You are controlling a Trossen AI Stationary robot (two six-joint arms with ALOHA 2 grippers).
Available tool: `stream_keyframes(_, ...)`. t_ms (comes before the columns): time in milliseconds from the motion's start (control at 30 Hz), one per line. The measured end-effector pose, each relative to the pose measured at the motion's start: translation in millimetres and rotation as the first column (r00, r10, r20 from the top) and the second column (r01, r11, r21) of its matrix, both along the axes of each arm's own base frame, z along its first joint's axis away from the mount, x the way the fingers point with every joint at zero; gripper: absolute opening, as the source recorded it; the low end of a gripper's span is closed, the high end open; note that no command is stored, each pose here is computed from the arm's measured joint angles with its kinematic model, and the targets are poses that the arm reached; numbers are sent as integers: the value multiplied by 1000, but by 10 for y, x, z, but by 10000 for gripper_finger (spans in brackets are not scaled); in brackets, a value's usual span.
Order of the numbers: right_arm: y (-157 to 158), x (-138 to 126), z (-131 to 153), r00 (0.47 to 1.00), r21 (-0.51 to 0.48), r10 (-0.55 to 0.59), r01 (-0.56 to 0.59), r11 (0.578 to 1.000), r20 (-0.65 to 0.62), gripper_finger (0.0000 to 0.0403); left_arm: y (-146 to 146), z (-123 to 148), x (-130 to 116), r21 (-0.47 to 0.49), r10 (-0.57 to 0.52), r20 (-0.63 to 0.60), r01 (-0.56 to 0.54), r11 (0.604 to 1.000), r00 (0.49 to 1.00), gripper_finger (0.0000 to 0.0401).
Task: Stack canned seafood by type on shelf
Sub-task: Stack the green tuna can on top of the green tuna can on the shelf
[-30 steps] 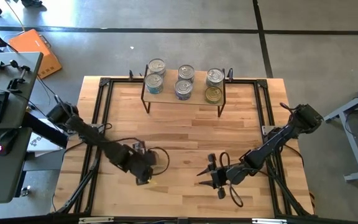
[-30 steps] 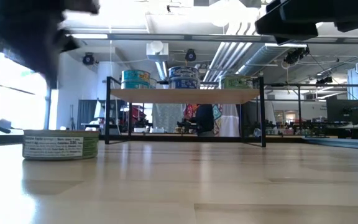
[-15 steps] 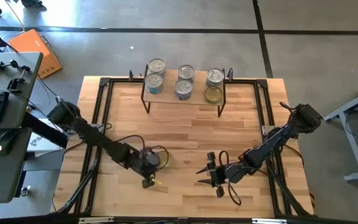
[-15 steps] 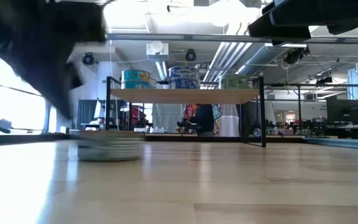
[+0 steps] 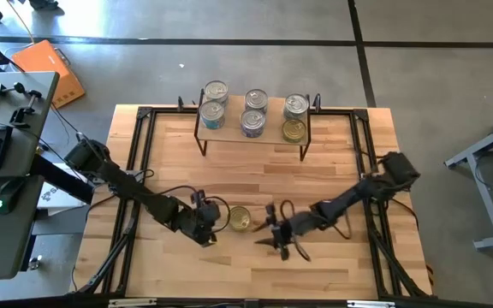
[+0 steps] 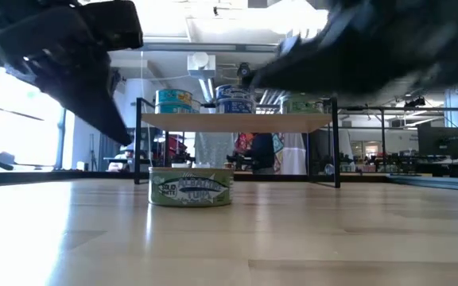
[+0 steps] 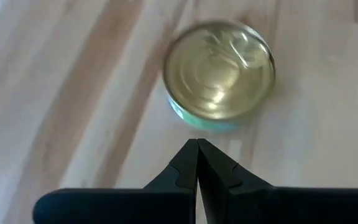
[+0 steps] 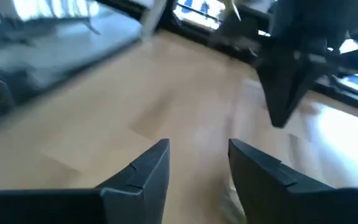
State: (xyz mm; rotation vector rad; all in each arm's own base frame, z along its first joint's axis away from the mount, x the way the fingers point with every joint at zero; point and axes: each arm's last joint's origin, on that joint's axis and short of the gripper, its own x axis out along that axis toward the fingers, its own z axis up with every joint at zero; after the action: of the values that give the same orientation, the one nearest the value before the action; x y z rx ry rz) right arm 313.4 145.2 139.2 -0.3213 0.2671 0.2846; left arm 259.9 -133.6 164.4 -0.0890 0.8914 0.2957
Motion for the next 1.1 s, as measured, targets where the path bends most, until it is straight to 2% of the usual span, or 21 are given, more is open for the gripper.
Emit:
stream_keyframes(133, -235, 161, -277, 1000, -140, -7, 6, 990, -3, 175, 11, 16, 16, 46, 33, 46, -35, 998, 998, 0)
stream_keyframes(267, -376, 363, -444, 996, -169, 84, -88, 982, -35, 173, 36, 25, 24, 92, 56, 72, -63, 994, 996, 0)
stream_keyframes(333, -419, 468, -502, 995, -173, 82, -91, 981, -58, 169, 63, 27, 36, 104, 70, 78, -78, 991, 994, 0)
stream_keyframes(467, -435, 637, -526, 990, -228, 70, -96, 969, -119, 144, 127, 28, 65, 113, 98, 83, -107, 988, 992, 0)
stream_keyframes(567, -429, 714, -517, 983, -269, 25, -74, 960, -182, 102, 153, 29, 78, 117, 102, 82, -112, 987, 991, 0)
stream_keyframes(667, -427, 727, -518, 972, -274, -3, -63, 960, -233, 38, 145, 32, 82, 125, 87, 83, -97, 987, 993, 0)
stream_keyframes(733, -409, 705, -523, 968, -273, -45, -26, 962, -248, 12, 133, 34, 81, 121, 84, 88, -94, 988, 993, 0)
stream_keyframes(967, -171, 552, -408, 951, -357, -184, 86, 930, -250, 3, 39, 39, 45, 117, 50, 95, -62, 991, 994, 0)
stream_keyframes(1100, 3, 382, -247, 941, -406, -203, 79, 910, -272, 1, 3, 42, 26, 131, 43, 105, -57, 990, 994, 0)
